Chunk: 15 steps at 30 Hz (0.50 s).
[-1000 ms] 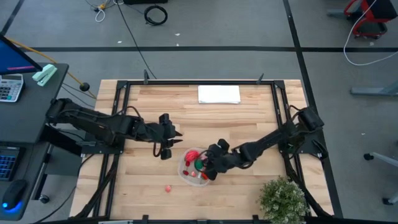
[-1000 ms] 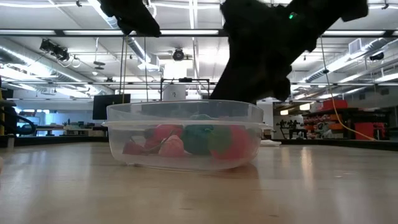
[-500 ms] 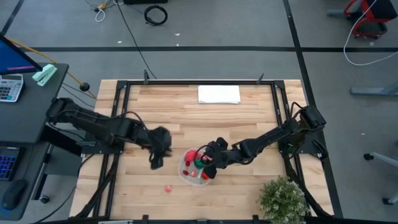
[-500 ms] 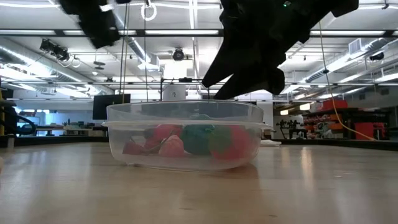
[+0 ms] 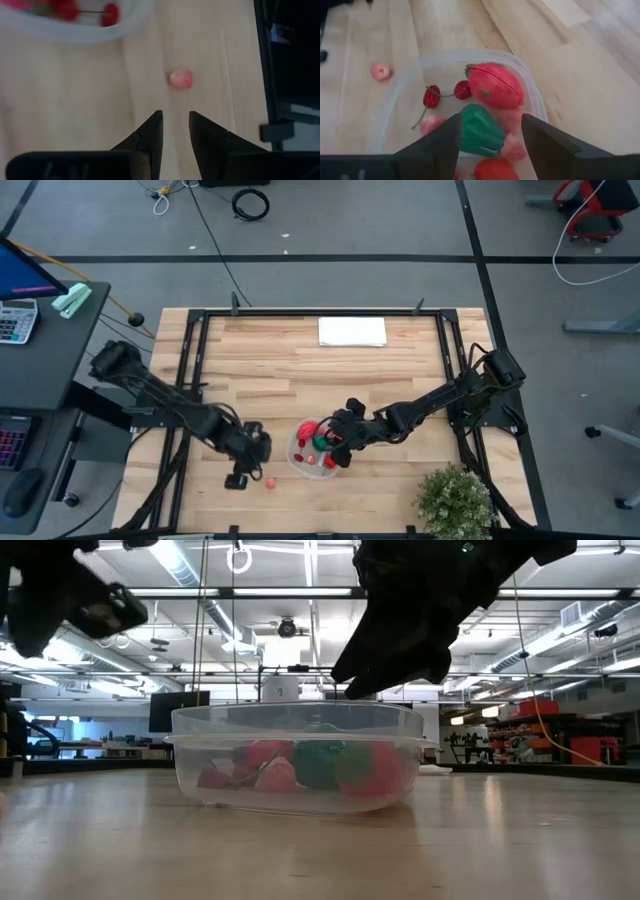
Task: Pick and placing Produce into tupperware
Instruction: Put the pink peach into the transparent bin
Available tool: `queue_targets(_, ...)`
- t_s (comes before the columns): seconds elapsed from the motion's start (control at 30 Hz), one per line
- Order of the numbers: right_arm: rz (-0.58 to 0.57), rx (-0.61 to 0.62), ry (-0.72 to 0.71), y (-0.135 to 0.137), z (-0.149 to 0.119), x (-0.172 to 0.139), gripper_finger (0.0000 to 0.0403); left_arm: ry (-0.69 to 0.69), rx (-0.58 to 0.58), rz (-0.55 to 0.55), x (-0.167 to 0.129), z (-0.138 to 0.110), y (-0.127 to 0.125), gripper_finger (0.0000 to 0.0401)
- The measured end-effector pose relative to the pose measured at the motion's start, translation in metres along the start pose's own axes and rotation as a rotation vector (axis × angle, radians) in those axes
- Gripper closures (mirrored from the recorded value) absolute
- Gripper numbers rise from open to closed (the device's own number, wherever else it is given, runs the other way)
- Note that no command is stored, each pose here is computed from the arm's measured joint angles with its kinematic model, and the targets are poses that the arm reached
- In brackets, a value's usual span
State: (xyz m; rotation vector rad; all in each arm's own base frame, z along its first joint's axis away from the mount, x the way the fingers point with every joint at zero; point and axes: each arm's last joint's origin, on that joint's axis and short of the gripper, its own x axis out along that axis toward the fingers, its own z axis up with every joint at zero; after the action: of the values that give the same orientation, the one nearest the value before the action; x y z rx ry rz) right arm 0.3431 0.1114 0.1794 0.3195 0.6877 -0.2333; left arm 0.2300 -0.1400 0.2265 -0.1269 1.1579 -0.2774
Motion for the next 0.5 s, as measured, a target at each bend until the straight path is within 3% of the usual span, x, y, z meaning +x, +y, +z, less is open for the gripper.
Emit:
queue_targets(0.17,0.004,-0.124,-0.02,-0.003,0.008,-0.009,0.0187,0.03,0.025,0.006,0.034,0.004,-0.006,0.029)
queue_targets(0.3,0.008,-0.201,-0.093,-0.008,0.028,-0.027,0.0187,0.045,-0.023,0.017,0.049,0.005,-0.004,0.0273)
queue_targets(0.5,-0.017,-0.21,-0.242,-0.023,0.061,-0.067,0.0187,0.007,-0.048,-0.003,0.061,0.01,-0.008,0.0237)
